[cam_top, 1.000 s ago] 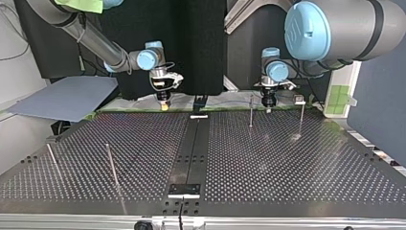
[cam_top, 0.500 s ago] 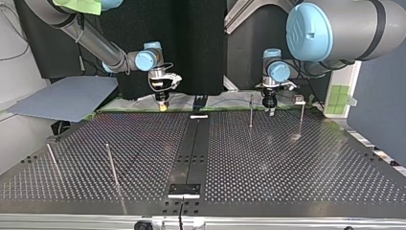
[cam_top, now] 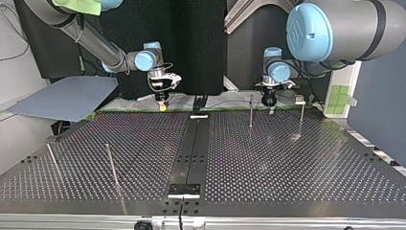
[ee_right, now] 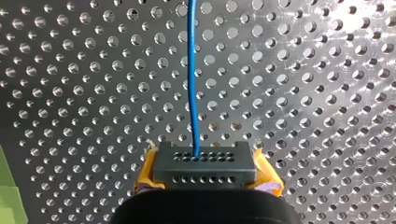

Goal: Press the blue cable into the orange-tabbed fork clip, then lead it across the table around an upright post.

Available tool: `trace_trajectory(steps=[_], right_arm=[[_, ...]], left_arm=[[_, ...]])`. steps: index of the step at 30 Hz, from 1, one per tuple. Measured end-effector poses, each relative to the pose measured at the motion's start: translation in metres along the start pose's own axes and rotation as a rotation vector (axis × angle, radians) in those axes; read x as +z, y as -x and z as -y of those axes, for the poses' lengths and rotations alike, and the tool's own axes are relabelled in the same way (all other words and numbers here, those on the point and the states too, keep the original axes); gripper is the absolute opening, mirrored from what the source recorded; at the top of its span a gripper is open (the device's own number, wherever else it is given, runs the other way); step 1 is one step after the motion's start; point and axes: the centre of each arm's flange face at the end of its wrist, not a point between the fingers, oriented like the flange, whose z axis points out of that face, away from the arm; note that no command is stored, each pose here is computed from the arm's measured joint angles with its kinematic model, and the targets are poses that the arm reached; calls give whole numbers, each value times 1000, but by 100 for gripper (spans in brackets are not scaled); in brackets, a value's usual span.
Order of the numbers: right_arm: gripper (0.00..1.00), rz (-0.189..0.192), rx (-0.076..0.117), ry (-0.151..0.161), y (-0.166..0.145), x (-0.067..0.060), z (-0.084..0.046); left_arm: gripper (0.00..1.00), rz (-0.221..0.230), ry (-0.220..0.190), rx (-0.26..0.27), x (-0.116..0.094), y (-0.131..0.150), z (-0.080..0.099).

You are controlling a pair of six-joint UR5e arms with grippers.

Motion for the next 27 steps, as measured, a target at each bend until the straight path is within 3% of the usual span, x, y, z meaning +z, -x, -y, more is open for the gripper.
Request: trace_trajectory(steps=[8,16,20,27], right_arm=[[0,12,0,3,1,-1,-2],[0,16,0,4,2,-1,-2],[0,22,0,4,2,-2,-2],[0,27,0,5,3,-2,-2]], left_arm=[[98,-103,37,59,-18,-13,-8],[98,-251,42,112,-59,-36,-13],[98,-263,31,125,-71,-37,-12],[98,-238,14,132,-83,-24,-4]])
